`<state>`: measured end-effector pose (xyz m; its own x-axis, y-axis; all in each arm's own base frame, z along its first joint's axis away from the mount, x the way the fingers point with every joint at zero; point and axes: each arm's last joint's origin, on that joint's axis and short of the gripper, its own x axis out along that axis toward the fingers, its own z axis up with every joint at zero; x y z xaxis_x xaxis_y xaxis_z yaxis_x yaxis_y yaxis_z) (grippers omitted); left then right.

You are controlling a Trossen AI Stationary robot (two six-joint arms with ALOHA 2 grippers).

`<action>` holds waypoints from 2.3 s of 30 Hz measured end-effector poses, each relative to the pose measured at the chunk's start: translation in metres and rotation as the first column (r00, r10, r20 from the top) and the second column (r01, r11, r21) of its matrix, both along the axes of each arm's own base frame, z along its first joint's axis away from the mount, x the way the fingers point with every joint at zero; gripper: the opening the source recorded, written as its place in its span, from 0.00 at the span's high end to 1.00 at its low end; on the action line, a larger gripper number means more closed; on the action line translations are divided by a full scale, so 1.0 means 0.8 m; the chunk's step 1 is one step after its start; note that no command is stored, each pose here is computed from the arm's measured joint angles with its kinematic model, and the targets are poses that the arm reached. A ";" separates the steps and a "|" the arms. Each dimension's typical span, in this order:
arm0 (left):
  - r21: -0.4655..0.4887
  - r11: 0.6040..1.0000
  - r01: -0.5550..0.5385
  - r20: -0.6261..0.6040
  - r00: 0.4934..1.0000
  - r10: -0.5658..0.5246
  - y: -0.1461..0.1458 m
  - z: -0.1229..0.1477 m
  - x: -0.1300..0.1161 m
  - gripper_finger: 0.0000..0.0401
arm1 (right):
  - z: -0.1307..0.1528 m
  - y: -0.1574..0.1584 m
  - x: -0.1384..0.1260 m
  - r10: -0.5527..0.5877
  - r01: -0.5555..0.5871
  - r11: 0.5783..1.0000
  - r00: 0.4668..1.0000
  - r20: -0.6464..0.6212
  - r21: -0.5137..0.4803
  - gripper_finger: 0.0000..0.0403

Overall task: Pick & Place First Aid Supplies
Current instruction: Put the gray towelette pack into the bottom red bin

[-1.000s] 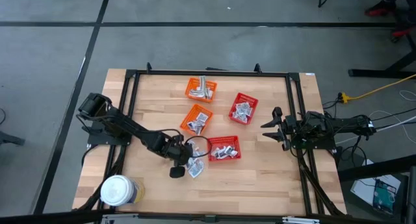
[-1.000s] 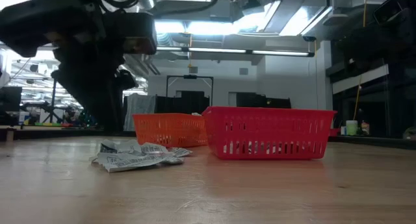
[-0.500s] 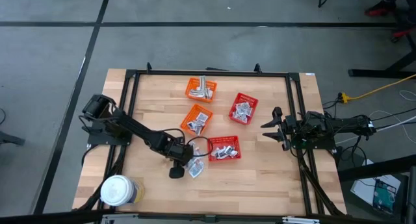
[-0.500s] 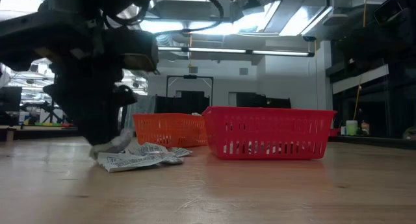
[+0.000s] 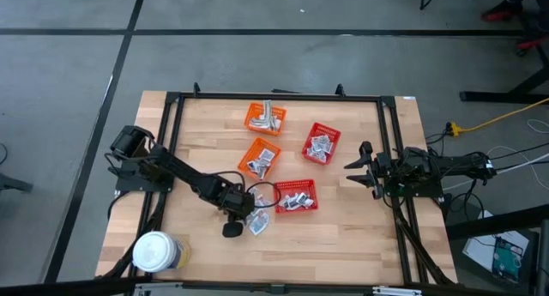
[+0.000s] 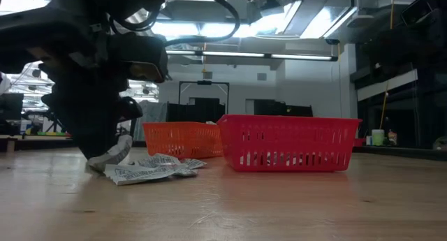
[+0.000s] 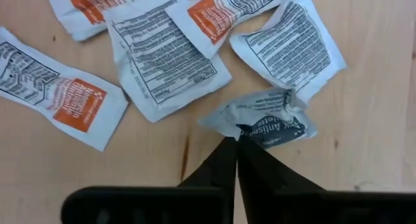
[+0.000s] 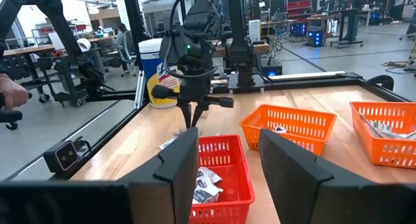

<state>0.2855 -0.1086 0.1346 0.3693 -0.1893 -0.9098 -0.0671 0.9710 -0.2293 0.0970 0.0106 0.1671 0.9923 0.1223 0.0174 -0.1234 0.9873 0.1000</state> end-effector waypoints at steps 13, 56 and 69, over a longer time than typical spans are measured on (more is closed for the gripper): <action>-0.088 0.990 0.106 0.113 0.989 -0.096 -0.014 0.045 0.027 1.00 | 0.000 0.000 0.000 0.000 0.000 1.000 1.000 0.000 0.000 0.60; 0.245 0.961 -0.127 0.535 0.845 -0.025 0.087 0.121 0.111 0.99 | 0.000 0.000 0.000 0.000 0.000 1.000 1.000 0.000 0.000 0.60; 0.214 0.977 0.008 0.530 0.839 -0.123 0.076 0.121 0.110 1.00 | 0.000 0.000 0.000 0.000 0.000 1.000 1.000 0.000 0.000 0.60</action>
<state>0.3736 -0.0478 0.2311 0.8032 -0.0708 -0.5914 0.0761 0.9970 -0.0159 0.0970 0.0106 0.1671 0.9923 0.1225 0.0174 -0.1236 0.9873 0.1000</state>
